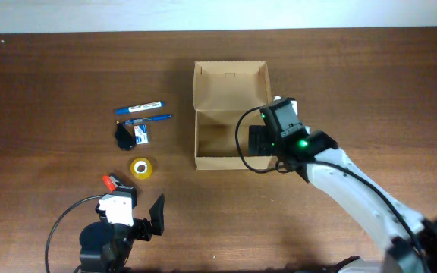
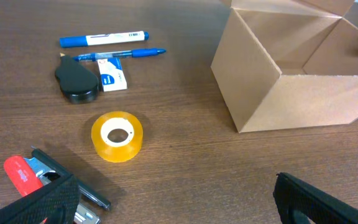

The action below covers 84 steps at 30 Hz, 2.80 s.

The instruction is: Pack container

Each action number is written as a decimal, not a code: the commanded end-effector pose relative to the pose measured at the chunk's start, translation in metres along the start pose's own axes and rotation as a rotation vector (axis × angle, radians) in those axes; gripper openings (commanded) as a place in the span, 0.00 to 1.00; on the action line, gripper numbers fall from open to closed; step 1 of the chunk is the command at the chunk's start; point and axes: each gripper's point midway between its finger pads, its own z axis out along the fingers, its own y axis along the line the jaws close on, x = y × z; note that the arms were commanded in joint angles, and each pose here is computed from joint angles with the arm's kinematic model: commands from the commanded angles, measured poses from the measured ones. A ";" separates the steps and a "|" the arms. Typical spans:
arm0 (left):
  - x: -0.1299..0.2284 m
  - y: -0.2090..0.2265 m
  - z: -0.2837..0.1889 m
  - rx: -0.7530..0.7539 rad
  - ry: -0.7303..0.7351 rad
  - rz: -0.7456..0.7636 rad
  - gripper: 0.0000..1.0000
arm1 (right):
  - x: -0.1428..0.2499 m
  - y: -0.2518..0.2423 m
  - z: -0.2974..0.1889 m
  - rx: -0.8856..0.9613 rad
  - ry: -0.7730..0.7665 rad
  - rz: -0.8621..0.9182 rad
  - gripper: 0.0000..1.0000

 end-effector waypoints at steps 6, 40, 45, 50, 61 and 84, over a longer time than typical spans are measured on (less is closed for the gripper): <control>0.000 0.002 0.001 -0.007 -0.004 -0.011 0.99 | 0.017 -0.008 -0.083 -0.102 -0.018 -0.072 0.99; 0.000 0.002 0.001 -0.007 -0.004 -0.011 0.99 | 0.059 -0.029 -0.165 -0.204 -0.064 -0.193 0.99; 0.000 0.002 0.001 -0.007 -0.004 -0.011 0.99 | 0.059 -0.028 -0.166 -0.210 -0.062 -0.193 0.99; 0.000 0.002 0.001 -0.006 -0.004 -0.011 1.00 | 0.059 -0.028 -0.165 -0.210 -0.062 -0.193 0.99; 0.000 0.002 0.001 -0.007 -0.004 -0.011 1.00 | 0.059 -0.028 -0.165 -0.210 -0.062 -0.194 0.99; 0.003 -0.036 -0.004 0.216 0.025 -0.094 1.00 | 0.059 -0.028 -0.165 -0.210 -0.062 -0.194 0.99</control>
